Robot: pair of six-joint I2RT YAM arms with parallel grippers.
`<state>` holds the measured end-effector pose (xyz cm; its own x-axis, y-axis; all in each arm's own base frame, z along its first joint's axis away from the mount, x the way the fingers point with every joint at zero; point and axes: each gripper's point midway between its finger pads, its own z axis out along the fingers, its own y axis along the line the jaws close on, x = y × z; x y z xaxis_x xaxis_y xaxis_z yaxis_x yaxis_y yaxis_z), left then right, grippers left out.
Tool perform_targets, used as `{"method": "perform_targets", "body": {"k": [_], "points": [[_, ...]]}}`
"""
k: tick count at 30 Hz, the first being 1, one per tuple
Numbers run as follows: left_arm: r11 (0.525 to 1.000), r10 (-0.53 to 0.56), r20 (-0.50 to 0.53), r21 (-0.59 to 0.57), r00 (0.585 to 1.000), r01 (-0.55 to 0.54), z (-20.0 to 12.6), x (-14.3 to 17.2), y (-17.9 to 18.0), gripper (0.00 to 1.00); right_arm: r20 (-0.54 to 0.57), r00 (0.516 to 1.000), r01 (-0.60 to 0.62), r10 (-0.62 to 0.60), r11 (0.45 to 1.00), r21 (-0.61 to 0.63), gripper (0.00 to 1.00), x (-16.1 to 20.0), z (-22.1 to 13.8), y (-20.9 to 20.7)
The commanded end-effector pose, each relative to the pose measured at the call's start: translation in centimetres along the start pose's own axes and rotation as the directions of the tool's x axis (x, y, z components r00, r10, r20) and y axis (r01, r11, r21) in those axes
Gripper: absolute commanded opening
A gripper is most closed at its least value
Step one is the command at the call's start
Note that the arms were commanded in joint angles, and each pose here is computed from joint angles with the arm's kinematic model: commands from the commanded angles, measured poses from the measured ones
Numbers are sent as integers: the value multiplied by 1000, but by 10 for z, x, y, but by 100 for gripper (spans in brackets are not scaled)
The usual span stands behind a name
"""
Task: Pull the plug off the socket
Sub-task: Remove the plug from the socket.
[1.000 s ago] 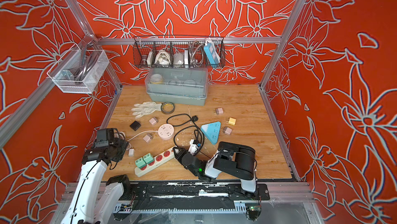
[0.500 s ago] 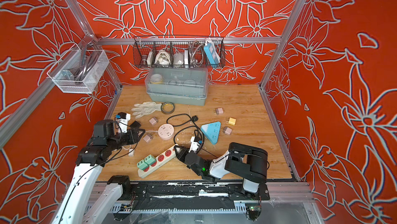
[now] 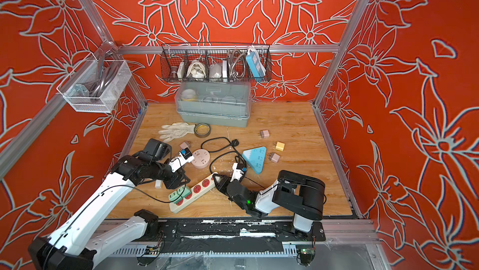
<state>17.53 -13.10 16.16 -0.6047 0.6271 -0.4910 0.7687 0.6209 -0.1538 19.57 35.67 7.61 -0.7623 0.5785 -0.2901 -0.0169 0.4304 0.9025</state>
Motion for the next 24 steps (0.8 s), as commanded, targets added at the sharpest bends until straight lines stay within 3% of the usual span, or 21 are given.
{"method": "perform_targets", "body": {"k": [1,7,14,19,24], "points": [[996,78,-163,45,983,-72,7,30,-10,52,-59,966,258,-251,930,264,0,-2,-14,-80],[997,69,-264,56,962,-57,17,49,-11,51,-62,968,249,-241,933,258,0,0,-14,-82],[994,106,-361,55,926,-92,30,65,-6,56,-74,973,231,-220,940,251,0,4,-13,-85],[993,117,-377,49,919,-107,39,61,2,56,-82,975,219,-205,943,249,0,7,-13,-89],[988,119,-350,138,929,-75,50,55,-12,54,-80,977,211,-197,945,251,0,7,-13,-91]]}}
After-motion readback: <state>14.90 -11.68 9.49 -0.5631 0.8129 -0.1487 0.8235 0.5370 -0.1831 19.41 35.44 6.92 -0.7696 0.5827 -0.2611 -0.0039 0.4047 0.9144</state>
